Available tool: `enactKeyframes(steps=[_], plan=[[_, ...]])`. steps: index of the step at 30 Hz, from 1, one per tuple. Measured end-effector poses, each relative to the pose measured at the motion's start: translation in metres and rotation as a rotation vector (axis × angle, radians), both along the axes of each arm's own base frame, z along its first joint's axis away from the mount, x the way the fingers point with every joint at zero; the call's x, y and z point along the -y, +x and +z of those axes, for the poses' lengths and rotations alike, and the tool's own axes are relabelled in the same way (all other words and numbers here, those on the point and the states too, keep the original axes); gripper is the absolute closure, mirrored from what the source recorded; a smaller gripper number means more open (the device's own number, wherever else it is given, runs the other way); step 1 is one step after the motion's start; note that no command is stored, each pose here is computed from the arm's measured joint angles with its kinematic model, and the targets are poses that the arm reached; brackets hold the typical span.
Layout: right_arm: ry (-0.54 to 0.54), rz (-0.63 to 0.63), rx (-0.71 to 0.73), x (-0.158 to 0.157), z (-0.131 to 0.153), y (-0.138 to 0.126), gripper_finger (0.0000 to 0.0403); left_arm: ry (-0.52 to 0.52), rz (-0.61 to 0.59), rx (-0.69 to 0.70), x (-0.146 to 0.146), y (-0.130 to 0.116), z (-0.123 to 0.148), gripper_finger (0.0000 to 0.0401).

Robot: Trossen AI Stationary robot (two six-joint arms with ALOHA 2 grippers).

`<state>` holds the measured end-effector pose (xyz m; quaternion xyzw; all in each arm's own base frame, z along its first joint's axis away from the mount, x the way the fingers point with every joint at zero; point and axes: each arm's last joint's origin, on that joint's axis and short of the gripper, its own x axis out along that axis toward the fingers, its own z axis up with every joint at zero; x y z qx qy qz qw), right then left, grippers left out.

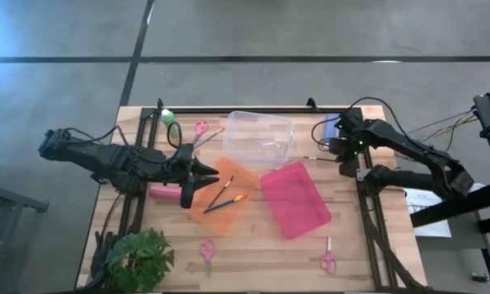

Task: Pick & Place Paint Supplies
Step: Put the black brow brush into the orange bin

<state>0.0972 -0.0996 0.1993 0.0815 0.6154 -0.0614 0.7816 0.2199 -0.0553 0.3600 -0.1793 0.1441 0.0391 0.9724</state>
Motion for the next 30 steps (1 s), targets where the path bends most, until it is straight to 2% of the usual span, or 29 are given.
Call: enactKeyframes(steps=[9,14,21,25,30], plan=[[-0.099,-0.066,0.113,-0.011,0.032,-0.010,0.0395,0.077,0.056,0.016,-0.002,0.000,0.001,0.0280],[-0.166,-0.098,0.214,-0.008,0.067,-0.006,0.0395,0.092,0.097,0.019,-0.004,0.001,0.002,0.0280],[-0.186,-0.069,0.345,-0.019,0.115,0.001,0.0395,0.097,0.118,0.019,-0.006,0.001,0.002,0.0280],[-0.152,-0.042,0.410,-0.028,0.135,0.013,0.0395,0.103,0.136,0.019,-0.006,0.001,0.002,0.0280],[-0.052,-0.065,0.428,-0.037,0.142,0.045,0.0395,0.115,0.164,0.010,-0.007,0.000,0.001,0.0280]])
